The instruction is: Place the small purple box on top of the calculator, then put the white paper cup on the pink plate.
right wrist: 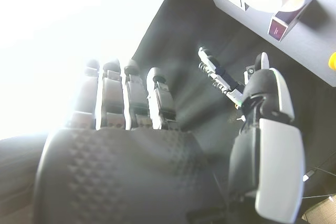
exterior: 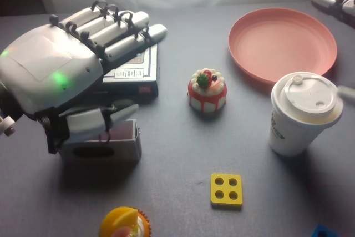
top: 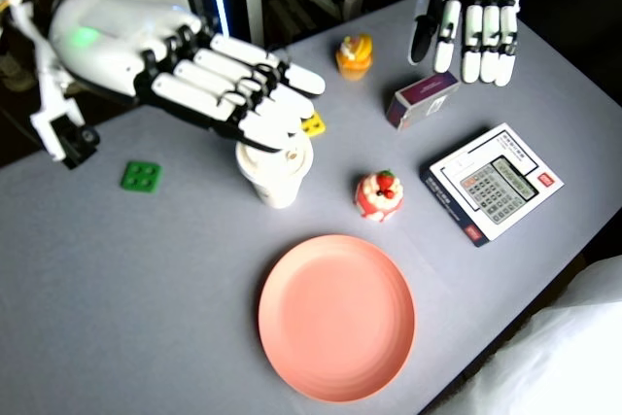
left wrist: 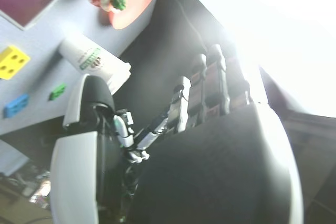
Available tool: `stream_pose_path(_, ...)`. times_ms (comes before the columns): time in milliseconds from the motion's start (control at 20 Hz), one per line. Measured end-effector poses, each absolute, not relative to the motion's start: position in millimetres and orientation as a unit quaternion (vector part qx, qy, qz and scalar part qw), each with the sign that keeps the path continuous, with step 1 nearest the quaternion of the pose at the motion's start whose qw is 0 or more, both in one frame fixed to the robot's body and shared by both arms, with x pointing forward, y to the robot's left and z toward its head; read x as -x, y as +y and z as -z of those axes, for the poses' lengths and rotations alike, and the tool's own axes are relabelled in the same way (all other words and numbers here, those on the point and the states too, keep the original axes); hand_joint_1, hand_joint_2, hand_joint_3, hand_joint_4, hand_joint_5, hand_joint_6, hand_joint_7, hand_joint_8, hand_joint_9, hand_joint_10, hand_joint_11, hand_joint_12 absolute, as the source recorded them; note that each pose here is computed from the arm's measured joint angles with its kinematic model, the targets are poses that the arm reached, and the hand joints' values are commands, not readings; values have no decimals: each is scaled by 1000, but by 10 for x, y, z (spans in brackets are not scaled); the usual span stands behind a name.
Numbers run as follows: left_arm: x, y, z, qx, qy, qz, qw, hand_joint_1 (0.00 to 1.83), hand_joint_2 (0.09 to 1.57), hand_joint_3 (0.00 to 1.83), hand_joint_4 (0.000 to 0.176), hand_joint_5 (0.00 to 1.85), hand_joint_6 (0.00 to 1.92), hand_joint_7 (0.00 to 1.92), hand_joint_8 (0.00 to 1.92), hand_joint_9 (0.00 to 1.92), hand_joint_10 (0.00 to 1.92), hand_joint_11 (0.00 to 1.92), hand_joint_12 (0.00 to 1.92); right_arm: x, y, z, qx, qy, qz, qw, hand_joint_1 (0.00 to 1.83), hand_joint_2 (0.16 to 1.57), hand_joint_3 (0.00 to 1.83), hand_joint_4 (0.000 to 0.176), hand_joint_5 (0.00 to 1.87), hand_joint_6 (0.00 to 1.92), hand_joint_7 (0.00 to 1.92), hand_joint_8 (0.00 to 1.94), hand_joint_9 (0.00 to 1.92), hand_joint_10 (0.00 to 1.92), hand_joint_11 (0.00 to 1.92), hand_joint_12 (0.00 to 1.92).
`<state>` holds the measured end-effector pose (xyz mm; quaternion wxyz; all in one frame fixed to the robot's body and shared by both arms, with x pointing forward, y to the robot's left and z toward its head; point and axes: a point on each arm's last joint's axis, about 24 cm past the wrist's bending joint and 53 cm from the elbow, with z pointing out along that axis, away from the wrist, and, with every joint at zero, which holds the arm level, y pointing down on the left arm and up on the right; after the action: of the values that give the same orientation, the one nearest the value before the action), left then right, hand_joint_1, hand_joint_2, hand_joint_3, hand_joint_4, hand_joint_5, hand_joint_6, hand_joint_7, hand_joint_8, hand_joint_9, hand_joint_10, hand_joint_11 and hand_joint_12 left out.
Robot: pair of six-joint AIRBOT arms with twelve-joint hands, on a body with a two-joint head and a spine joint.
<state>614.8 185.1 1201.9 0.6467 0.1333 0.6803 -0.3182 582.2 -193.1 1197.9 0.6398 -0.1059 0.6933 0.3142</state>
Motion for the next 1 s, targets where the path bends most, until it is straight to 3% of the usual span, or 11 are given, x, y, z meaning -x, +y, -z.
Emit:
stream_pose_path(100, -6146, 1847, -12019, -135, 680, 318, 647, 1143, 1162, 0, 7, 152, 10, 106, 11, 276, 155, 1, 1646, -5827, -1927, -11984, 104, 693, -315, 640, 332, 1253, 16, 0, 0, 0, 0, 0, 0, 29, 0, 845)
stream_pose_path(150, -6146, 1846, -12017, -135, 680, 318, 646, 996, 1190, 0, 10, 126, 3, 113, 7, 211, 123, 0, 1561, -5828, -1924, -11984, 104, 692, -316, 641, 345, 1259, 16, 0, 0, 0, 0, 0, 3, 29, 0, 838)
stream_pose_path(200, -6147, 1847, -12020, -134, 680, 318, 647, 774, 1223, 4, 20, 82, 0, 109, 2, 153, 78, 0, 1134, -5824, -1917, -11983, 105, 692, -316, 640, 356, 1257, 13, 0, 0, 0, 0, 0, 0, 8, 0, 829)
stream_pose_path(350, -6137, 1843, -12022, -131, 681, 319, 646, 520, 1244, 1, 47, 15, 0, 62, 0, 86, 11, 0, 315, -5826, -1918, -11982, 105, 692, -316, 641, 363, 1262, 4, 0, 0, 0, 0, 0, 0, 0, 0, 683)
stream_pose_path(400, -6119, 1834, -12015, -135, 683, 318, 644, 467, 1223, 0, 59, 2, 0, 24, 0, 54, 2, 0, 275, -5826, -1918, -11982, 105, 692, -316, 641, 328, 1259, 1, 0, 0, 0, 0, 0, 0, 0, 0, 623)
stream_pose_path(500, -6114, 1860, -11993, -137, 690, 311, 639, 461, 1119, 0, 55, 0, 0, 0, 0, 2, 0, 0, 410, -5831, -1925, -11983, 103, 692, -316, 641, 308, 1270, 2, 0, 0, 0, 0, 0, 0, 0, 0, 641)
stream_pose_path(650, -6133, 1954, -11824, -127, 716, 293, 621, 480, 1035, 0, 68, 0, 0, 0, 0, 23, 7, 0, 189, -5835, -1928, -11980, 100, 692, -316, 641, 349, 1280, 2, 0, 0, 0, 0, 0, 2, 1, 0, 746)
stream_pose_path(800, -6117, 2046, -11544, -117, 749, 275, 592, 503, 1008, 0, 71, 0, 0, 3, 0, 28, 2, 0, 393, -5837, -1922, -11968, 98, 693, -317, 640, 350, 1287, 2, 0, 0, 0, 0, 0, 0, 0, 0, 577)
stream_pose_path(850, -6115, 2062, -11466, -111, 757, 272, 584, 521, 1001, 0, 51, 0, 0, 21, 4, 51, 11, 0, 622, -5841, -1928, -11969, 96, 693, -317, 640, 354, 1291, 1, 0, 0, 0, 0, 0, 0, 0, 0, 515)
stream_pose_path(950, -6116, 2125, -11307, -99, 773, 263, 569, 570, 995, 0, 13, 2, 0, 65, 8, 81, 21, 0, 727, -5844, -1929, -11967, 94, 693, -317, 640, 337, 1293, 1, 0, 0, 0, 0, 0, 0, 0, 0, 324)
stream_pose_path(1000, -6135, 2167, -11238, -89, 779, 260, 564, 598, 999, 0, 18, 4, 0, 76, 4, 80, 17, 0, 616, -5845, -1926, -11960, 93, 694, -318, 640, 349, 1297, 2, 0, 0, 0, 0, 0, 0, 0, 0, 318)
